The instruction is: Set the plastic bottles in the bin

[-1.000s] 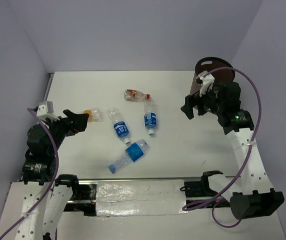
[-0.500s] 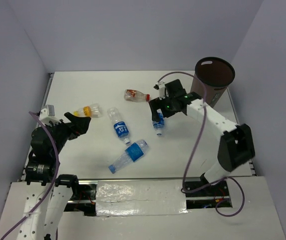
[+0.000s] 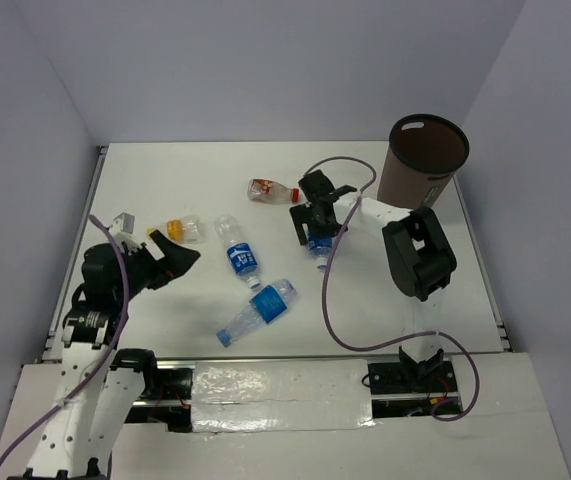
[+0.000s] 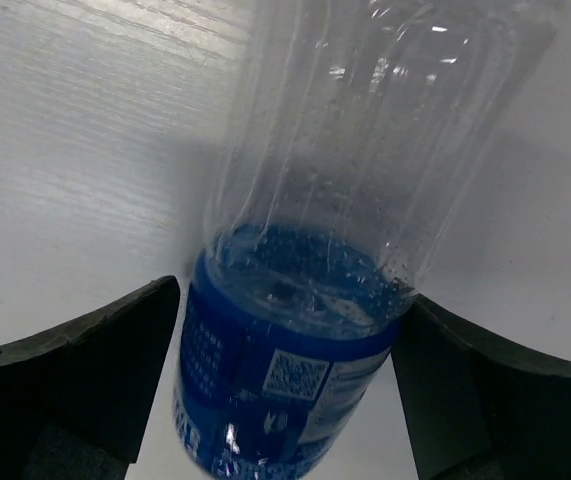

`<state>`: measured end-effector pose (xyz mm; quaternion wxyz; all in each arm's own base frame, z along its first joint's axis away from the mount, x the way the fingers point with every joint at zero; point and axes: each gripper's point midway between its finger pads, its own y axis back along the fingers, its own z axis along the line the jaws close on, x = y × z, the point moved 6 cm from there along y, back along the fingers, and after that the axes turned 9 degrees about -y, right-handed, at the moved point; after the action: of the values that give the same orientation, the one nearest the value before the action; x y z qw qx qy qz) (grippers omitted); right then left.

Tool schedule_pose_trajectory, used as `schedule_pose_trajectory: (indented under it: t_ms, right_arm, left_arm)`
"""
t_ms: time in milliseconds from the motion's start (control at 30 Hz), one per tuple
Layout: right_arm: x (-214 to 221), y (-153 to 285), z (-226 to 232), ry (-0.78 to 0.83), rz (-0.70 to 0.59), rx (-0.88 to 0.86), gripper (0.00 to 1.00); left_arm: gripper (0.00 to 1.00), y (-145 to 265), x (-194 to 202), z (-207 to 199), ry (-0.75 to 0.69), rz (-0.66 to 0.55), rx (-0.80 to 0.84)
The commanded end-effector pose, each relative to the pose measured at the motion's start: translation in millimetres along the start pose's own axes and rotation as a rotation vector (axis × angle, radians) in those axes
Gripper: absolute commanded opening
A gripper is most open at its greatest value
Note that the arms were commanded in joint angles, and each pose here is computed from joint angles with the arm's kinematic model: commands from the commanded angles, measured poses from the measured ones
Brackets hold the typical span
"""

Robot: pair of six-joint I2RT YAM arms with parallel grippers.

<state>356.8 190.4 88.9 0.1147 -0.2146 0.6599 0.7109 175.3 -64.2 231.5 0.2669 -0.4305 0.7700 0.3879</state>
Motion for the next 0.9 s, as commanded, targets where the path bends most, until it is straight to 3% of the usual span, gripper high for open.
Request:
schedule_pose_trajectory:
  t_ms: [0,100,133,233,333,400,567,733,867]
  right_arm:
    - [-14.5,-2.5,10.0,-0.021,-0.068,-0.04,0.88]
    - [-14.1,-0.1,11.5,-0.013,-0.07,-0.083,0.74]
    - [-13.8,1.9,14.0,-0.006,-0.065,-0.108,0.59]
    - [-19.9,13.6,12.7,0.047,-0.075,-0.134,0.36]
    - [-40.8,56.7,13.0,0.204,-0.139,-0.21,0.25]
    - [-49.6,84.6,9.3,0.258,-0.191,-0.278,0.25]
    - [-96.3,202.4,-10.5,0.369,-0.511,-0.374,0.25]
    - [-144.3,286.7,-68.9,0.27,-0.746,-0.302,0.25]
    - [-165.3,309.8,-132.8,0.15,-0.867,-0.157,0.26]
  left_arm:
    - [0.99,-10.3,12.9,-7.1,0.04,0.118,0.1]
    - [0.99,-14.3,16.2,-7.4,0.035,0.153,0.114]
    - [0.99,-14.6,15.8,-9.3,0.029,0.155,0.12]
    - [0.99,-16.9,16.3,-13.9,0.006,0.168,0.138]
    - [1.0,-21.5,21.6,-19.4,-0.017,0.194,0.147]
    - [0.99,-26.1,30.6,-27.8,-0.042,0.225,0.179]
    - [0.99,-45.2,51.9,-48.3,-0.105,0.303,0.192]
    - [1.0,-60.4,73.1,-68.5,-0.238,0.388,0.159]
    - [0.99,-77.6,92.6,-76.2,-0.341,0.48,0.108]
